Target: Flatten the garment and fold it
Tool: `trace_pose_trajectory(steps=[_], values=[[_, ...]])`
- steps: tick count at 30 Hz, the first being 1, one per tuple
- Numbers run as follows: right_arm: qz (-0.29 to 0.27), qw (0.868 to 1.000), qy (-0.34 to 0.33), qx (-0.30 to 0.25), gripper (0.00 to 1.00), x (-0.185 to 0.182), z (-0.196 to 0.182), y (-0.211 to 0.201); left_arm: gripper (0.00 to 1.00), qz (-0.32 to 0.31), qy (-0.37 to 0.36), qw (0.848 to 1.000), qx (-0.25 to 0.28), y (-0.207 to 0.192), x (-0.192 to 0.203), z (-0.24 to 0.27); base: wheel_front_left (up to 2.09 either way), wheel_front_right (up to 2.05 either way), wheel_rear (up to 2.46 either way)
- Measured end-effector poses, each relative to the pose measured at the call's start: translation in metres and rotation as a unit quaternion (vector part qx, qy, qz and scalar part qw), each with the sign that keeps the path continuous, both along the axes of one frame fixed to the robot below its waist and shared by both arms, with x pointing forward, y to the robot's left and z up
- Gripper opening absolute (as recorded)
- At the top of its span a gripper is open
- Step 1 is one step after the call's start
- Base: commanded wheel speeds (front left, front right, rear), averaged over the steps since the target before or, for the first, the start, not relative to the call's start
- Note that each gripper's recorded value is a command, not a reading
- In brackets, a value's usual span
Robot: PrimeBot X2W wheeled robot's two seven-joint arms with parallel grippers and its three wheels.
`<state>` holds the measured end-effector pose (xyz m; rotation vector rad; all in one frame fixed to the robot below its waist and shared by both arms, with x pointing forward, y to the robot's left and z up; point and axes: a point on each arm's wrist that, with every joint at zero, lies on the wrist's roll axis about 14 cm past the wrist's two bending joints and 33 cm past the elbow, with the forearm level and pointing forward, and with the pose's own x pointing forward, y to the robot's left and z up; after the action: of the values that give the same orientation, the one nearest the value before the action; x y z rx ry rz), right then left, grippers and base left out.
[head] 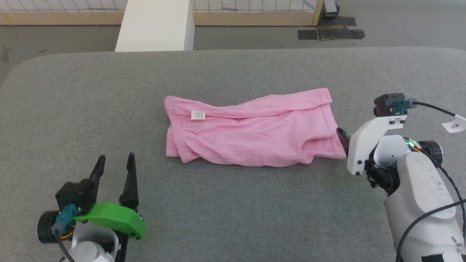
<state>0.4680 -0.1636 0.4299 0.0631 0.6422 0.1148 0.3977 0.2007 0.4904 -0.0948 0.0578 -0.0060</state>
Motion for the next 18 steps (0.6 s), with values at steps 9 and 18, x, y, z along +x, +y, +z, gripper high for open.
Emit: trace_pose_trajectory(steps=[9,18], values=[[0.026,0.997,0.063,-0.048,1.00,0.004,-0.021,0.010,1.00,0.011,0.019,1.000,-0.008,0.005,-0.006,-0.012,0.00,0.00,0.00],[0.041,0.990,0.121,-0.063,1.00,0.009,-0.057,0.020,1.00,0.028,0.042,0.999,-0.008,0.018,-0.002,-0.029,0.00,0.00,0.00]])
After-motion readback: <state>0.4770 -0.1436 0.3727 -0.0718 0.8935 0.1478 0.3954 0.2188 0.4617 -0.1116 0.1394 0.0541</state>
